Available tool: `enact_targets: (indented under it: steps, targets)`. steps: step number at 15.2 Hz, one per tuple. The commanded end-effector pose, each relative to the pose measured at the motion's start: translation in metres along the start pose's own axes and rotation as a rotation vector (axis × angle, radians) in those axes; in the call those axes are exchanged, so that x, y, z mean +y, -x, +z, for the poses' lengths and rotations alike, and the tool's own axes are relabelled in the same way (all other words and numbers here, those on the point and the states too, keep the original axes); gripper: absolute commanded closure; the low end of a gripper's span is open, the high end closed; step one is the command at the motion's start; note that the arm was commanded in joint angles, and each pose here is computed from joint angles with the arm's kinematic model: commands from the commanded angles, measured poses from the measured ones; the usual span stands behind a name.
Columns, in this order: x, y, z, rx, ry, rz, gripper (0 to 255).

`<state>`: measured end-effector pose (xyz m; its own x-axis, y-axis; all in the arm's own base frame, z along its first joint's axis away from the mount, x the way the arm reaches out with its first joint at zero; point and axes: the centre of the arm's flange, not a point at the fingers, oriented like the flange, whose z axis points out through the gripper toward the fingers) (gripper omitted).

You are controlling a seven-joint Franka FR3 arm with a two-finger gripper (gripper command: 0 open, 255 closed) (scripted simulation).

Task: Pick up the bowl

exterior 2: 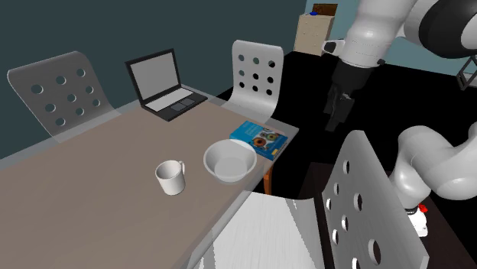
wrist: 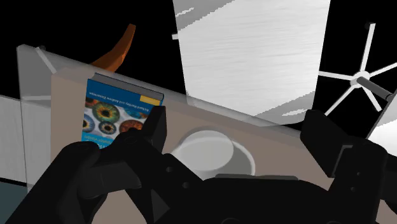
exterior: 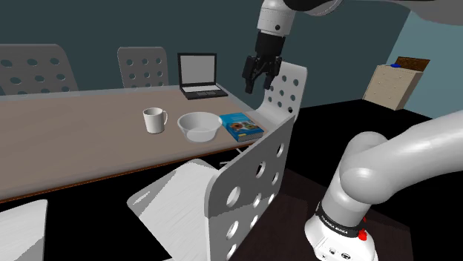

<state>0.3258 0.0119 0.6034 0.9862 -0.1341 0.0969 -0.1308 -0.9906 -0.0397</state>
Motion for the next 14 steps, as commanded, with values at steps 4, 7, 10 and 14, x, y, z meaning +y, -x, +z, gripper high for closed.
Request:
enact_targets:
  steps: [4,7,10,14]
  targets:
    - [0.008,-0.032,0.023,-0.003,-0.006,0.045,0]
    - [0.017,-0.063,0.047,-0.006,-0.012,0.089,0]
    - [0.027,-0.094,0.070,-0.009,-0.017,0.134,0]
    - [0.042,-0.134,0.102,-0.013,-0.025,0.193,0]
